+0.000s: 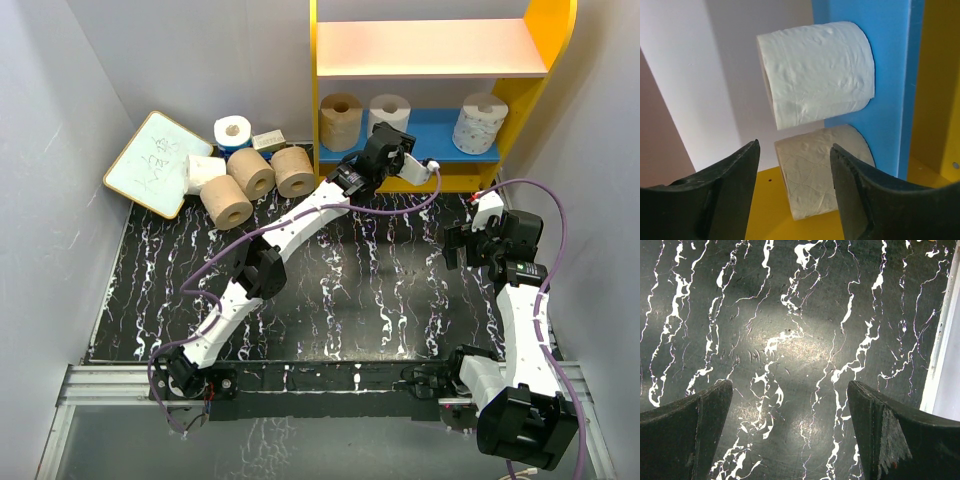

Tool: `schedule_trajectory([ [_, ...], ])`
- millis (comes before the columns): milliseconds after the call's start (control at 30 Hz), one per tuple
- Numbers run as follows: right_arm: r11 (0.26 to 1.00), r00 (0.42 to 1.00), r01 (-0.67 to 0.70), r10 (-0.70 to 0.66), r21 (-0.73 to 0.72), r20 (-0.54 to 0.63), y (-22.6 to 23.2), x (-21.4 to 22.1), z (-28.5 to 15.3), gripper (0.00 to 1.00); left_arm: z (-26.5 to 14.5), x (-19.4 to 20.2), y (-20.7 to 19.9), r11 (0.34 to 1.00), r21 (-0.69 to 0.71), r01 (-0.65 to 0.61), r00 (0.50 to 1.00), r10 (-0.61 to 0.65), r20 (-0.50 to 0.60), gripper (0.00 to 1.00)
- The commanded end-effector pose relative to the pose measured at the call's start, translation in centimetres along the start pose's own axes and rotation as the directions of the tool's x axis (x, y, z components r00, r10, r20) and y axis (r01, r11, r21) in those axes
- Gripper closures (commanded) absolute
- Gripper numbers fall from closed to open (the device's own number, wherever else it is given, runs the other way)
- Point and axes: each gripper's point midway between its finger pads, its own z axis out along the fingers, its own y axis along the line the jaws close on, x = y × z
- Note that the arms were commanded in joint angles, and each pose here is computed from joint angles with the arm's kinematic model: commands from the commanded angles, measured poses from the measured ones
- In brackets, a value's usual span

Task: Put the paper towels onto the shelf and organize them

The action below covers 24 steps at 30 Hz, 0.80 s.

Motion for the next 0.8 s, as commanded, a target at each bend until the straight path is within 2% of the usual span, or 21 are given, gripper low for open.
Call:
schedule_trajectory([
  [0,0.999,0.996,0.025,-0.028,0.029,0.084,-0.7,-2.7,-0.8,0.02,-2.6,0.9,6.3,0.988,-0.15,0.029,1.0,-0.03,-0.006,0.41],
  [167,0.999,0.996,0.026,-0.028,0.029,0.085,-0.7,-2.7,-0.8,0.02,-3.2,0.9,7.8,0.98,-0.195,0.046,0.999,-0.047,-0.001,0.32],
  [267,0.999,0.996,0.026,-0.029,0.029,0.086,-0.7,-2.7,-0.8,0.02,-4.5,0.7,9.4,0.971,-0.228,0.064,0.998,-0.066,-0.001,0.1],
  [333,0.999,0.996,0.028,-0.03,0.028,0.086,-0.6,-2.7,-0.8,0.02,-7.1,-0.2,12.0,0.954,-0.276,0.118,0.993,-0.116,0.023,0.07],
  [433,0.999,0.995,0.029,-0.03,0.014,0.093,-0.4,-2.7,-0.7,0.02,-13.4,-1.0,16.5,0.909,-0.333,0.25,0.968,-0.238,0.076,0.04],
  [533,1.0,0.995,0.03,-0.029,-0.005,0.099,-0.1,-2.6,-0.5,0.01,-19.2,1.5,18.7,0.863,-0.335,0.379,0.923,-0.38,0.065,0.02],
  [600,0.999,0.995,0.029,-0.028,-0.015,0.1,0.1,-2.6,-0.5,0.02,-21.9,5.1,18.2,0.823,-0.316,0.472,0.868,-0.496,0.004,0.02],
  [667,0.999,0.995,0.026,-0.022,-0.036,0.097,0.4,-2.5,-0.3,0.01,-23.8,10.3,16.0,0.773,-0.281,0.568,0.787,-0.611,-0.09,0.02],
  [700,0.998,0.995,0.022,-0.017,-0.051,0.093,0.7,-2.4,-0.3,0.02,-24.8,12.9,14.7,0.733,-0.268,0.625,0.73,-0.67,-0.133,0.02],
  [767,0.997,0.995,0.008,0.0,-0.078,0.096,1.1,-2.6,-0.2,0.01,-27.1,19.2,11.4,0.604,-0.254,0.756,0.565,-0.797,-0.215,0.02],
])
